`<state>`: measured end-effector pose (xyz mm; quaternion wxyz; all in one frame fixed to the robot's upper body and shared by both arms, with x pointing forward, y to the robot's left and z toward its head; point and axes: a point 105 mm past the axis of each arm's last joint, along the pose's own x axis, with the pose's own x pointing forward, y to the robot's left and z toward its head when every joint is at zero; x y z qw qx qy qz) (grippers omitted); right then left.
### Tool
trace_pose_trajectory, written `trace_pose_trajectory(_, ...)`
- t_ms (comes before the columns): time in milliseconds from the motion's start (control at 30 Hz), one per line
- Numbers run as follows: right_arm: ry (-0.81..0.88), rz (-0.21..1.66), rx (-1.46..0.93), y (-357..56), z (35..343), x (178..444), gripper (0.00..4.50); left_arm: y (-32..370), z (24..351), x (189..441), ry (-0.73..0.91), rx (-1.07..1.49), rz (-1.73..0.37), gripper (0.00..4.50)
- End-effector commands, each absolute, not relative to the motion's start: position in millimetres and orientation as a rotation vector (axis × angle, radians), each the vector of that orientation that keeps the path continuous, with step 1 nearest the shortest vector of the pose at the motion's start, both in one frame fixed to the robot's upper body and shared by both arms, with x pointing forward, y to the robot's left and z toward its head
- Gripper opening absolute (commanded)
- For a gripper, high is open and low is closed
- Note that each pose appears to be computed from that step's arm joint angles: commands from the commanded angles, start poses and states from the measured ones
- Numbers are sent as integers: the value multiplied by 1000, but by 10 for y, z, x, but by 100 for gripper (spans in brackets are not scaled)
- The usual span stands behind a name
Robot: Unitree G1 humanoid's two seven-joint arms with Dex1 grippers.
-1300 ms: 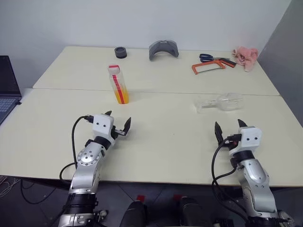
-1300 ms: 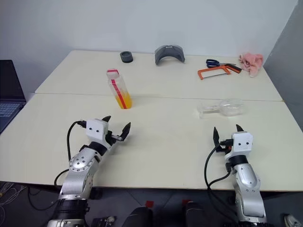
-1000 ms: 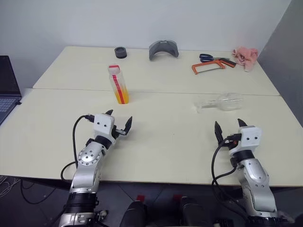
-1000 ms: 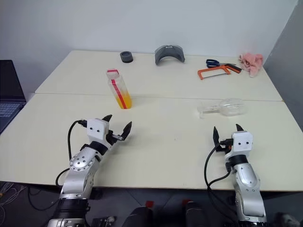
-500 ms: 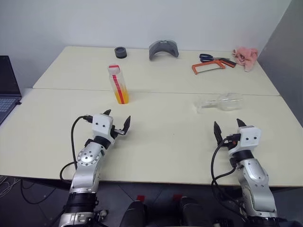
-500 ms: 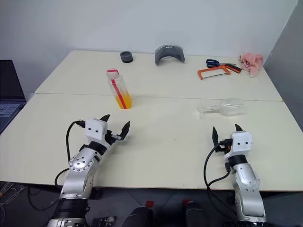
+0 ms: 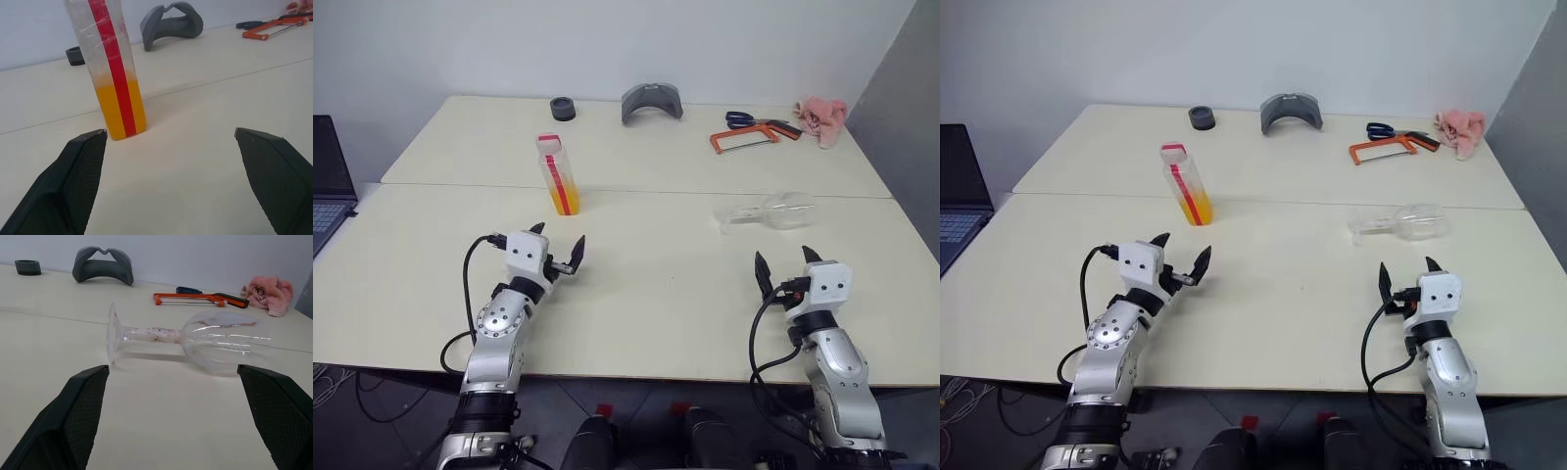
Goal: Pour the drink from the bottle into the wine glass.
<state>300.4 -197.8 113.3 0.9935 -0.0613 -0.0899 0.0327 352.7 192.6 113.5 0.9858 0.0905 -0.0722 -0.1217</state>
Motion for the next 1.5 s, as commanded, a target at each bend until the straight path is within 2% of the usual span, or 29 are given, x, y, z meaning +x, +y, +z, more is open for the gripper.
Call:
trace_pose_trajectory(33, -227, 76, -131, -1960, 1243, 2992, 450, 1913, 1279, 3534, -201, 176, -248, 448)
trace_pose_trajectory(433, -234, 84, -136, -1971, 1272, 3003, 450, 1992, 1244, 3578, -182, 157, -196, 448)
trace_pose_trajectory(900, -197, 640, -94, -1230, 1671, 2753, 450, 2025, 1415, 3763, -183, 164, -97, 448)
trace_pose_trajectory(1333, -167, 764, -101, -1106, 1836, 2769, 450, 1995, 1662, 3974, -207, 157, -41, 448)
trace_pose_trajectory(1500, -130, 926, -111, -951, 1892, 2637, 450, 2020, 1727, 4077, -202, 163, -14, 448)
